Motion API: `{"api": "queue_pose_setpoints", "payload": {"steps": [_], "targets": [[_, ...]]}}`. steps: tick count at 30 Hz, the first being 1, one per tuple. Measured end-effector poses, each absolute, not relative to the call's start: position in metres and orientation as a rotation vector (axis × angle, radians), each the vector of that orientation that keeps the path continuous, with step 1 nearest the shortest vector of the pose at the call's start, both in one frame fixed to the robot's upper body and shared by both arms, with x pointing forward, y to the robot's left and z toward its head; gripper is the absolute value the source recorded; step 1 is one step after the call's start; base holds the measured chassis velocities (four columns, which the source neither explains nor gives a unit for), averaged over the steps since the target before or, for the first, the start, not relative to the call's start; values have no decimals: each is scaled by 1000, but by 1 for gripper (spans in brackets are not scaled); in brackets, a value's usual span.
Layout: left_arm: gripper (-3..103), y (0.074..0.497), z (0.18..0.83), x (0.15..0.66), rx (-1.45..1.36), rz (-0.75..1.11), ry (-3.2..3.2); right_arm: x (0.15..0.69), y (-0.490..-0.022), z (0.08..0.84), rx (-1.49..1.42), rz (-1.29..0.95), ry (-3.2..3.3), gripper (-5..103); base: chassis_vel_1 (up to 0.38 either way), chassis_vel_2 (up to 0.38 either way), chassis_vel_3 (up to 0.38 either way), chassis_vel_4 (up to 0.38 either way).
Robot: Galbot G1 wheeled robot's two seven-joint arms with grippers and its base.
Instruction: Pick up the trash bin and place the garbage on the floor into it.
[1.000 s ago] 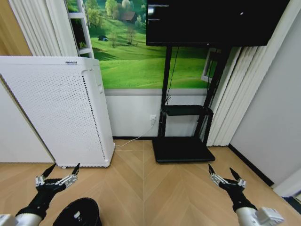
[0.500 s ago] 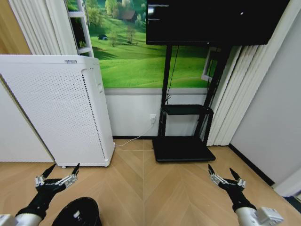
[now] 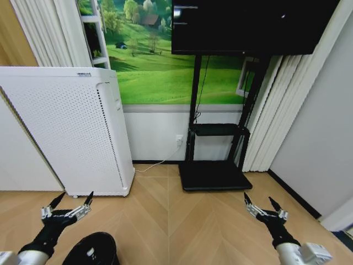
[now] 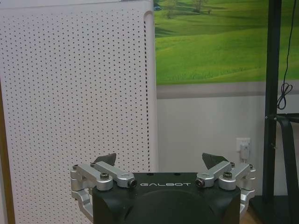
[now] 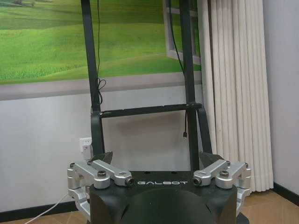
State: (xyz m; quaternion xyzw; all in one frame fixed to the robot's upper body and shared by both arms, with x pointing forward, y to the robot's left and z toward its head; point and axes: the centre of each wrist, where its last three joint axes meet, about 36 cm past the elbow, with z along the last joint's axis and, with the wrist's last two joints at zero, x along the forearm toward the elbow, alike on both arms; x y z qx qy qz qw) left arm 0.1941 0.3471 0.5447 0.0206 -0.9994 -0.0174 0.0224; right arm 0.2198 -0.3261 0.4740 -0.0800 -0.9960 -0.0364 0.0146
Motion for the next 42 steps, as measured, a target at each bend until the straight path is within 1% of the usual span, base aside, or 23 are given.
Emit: {"api": "queue_pose_setpoints", "payload": {"steps": [42], "targets": [[100,347,545,194,63,-54,-3096,220,-326,474,-249,-114,-3101,100,0,0,0,0]]}}
